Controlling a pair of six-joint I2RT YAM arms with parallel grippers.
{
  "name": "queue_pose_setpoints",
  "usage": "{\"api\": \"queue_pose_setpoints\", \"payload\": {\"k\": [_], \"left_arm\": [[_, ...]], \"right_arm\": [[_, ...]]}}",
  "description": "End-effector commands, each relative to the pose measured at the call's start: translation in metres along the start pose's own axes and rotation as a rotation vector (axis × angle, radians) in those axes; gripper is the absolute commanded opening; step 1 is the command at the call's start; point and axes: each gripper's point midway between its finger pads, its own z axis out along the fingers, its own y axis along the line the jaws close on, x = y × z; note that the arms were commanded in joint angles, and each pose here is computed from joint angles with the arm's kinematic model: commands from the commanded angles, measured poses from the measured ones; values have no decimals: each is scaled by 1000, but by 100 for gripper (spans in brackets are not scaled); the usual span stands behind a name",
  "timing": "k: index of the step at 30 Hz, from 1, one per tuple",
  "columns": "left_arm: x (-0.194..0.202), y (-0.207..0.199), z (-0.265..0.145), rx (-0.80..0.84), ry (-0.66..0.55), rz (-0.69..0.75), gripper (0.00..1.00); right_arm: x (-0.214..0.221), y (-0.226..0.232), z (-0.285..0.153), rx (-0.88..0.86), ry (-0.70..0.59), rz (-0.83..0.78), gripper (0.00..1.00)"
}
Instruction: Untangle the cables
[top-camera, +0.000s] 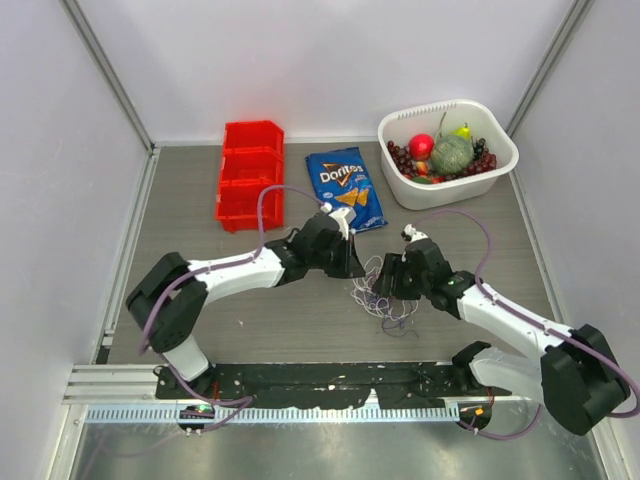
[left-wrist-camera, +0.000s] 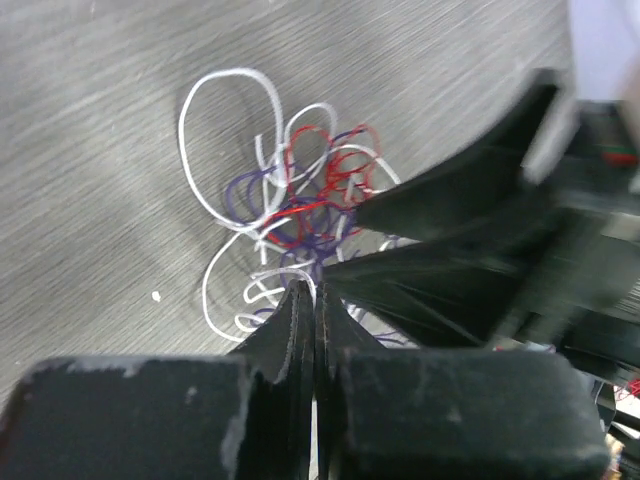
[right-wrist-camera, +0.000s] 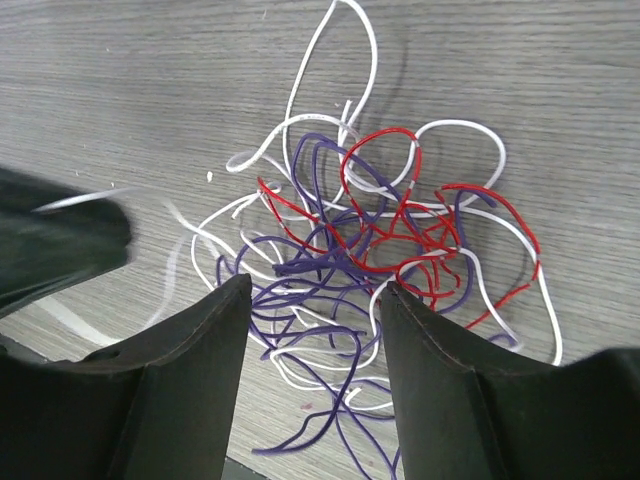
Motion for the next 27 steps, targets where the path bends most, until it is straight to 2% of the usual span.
{"api": "queue_pose_setpoints", "payload": {"k": [1,4,6,11,14,20,27], "left_arm": [[-48,-52,-47,130,-161,148,0],[-68,-82,-83,215,-260,255,0],[-81,-98,-110,257,-335,318,0],[-113,-133,-183,315,-553,453,0],[-133,-151,-232,323,-702,518,0],[-167,-170,-315,263,-933,600,0],[-189,-176,-390,189,-1115,565,0]], "right_arm": [[-12,21,8,-81,-3,2,61],[-12,13,17,-31,3,36,61],[-12,3,21,21,-8,57,54],[-9,-25,24,155,-53,116,28],[-8,-35,22,206,-68,139,21],[-16,-54,11,308,-132,164,19],[-24,-75,-1,407,-194,216,15]]}}
